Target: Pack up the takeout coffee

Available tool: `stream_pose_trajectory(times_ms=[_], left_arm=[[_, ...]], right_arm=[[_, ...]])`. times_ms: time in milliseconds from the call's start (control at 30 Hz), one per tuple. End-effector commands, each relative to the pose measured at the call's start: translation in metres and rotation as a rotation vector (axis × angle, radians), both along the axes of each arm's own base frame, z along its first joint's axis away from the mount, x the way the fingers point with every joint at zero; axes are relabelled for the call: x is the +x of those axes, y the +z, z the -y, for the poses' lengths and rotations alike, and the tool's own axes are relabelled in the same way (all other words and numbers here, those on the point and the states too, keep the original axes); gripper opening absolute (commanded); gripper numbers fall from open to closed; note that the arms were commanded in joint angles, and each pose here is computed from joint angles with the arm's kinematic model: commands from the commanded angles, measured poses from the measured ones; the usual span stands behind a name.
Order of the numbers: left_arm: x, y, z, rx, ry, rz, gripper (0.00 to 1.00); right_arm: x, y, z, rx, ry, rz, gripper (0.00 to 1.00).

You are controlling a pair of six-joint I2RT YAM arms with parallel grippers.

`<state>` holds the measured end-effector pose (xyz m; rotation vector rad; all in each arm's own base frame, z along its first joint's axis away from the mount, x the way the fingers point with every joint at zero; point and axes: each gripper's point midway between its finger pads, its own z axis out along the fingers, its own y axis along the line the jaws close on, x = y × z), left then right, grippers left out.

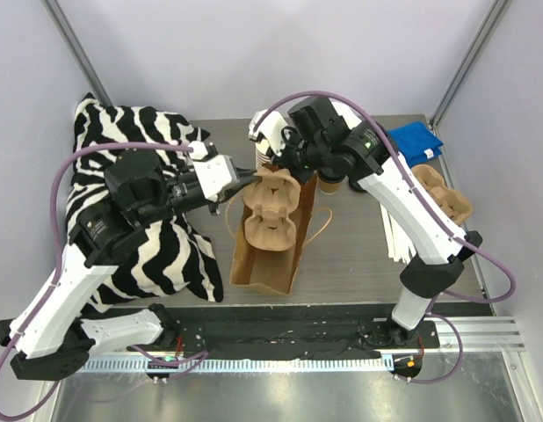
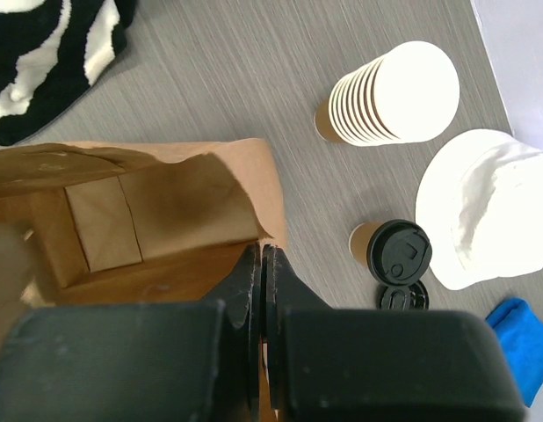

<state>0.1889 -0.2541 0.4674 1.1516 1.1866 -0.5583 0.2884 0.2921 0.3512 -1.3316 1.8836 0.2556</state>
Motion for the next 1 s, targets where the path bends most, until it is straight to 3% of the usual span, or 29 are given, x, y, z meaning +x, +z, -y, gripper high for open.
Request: stream_pose_trajectory(times_ms=[0, 133, 267, 433, 700, 833, 967], left_arm=[[0.006, -0.002, -0.012, 0.012, 0.072, 0.062, 0.0], [0.006, 0.018, -0.017, -0.107, 0.126, -0.013, 0.0], [-0.011, 0.086, -0.022, -0.33, 0.109, -0.129, 0.0], [-0.021, 0.152, -0.05, -0.495, 0.145, -0.07, 0.0], [-0.021, 0.158, -0.083, -0.548, 0.24, -0.022, 0.0], [0.006, 0.16, -0.117, -0.604, 0.455, 0.007, 0.0], [0.04, 0.152, -0.163, -0.626, 0.771, 0.045, 0.0]], right_arm=[[-0.015, 0.041, 0.008, 0.084, 0.02, 0.086, 0.01], [-0.014, 0.032, 0.011, 0.051, 0.015, 0.084, 0.01], [-0.013, 0.004, 0.015, -0.024, 0.024, 0.055, 0.01], [-0.009, -0.005, 0.024, -0.062, -0.01, 0.06, 0.01], [-0.003, -0.008, 0.042, -0.074, -0.06, 0.057, 0.01], [-0.006, -0.008, 0.055, -0.094, -0.044, 0.07, 0.01], [-0.017, -0.005, 0.071, -0.1, -0.023, 0.127, 0.01]])
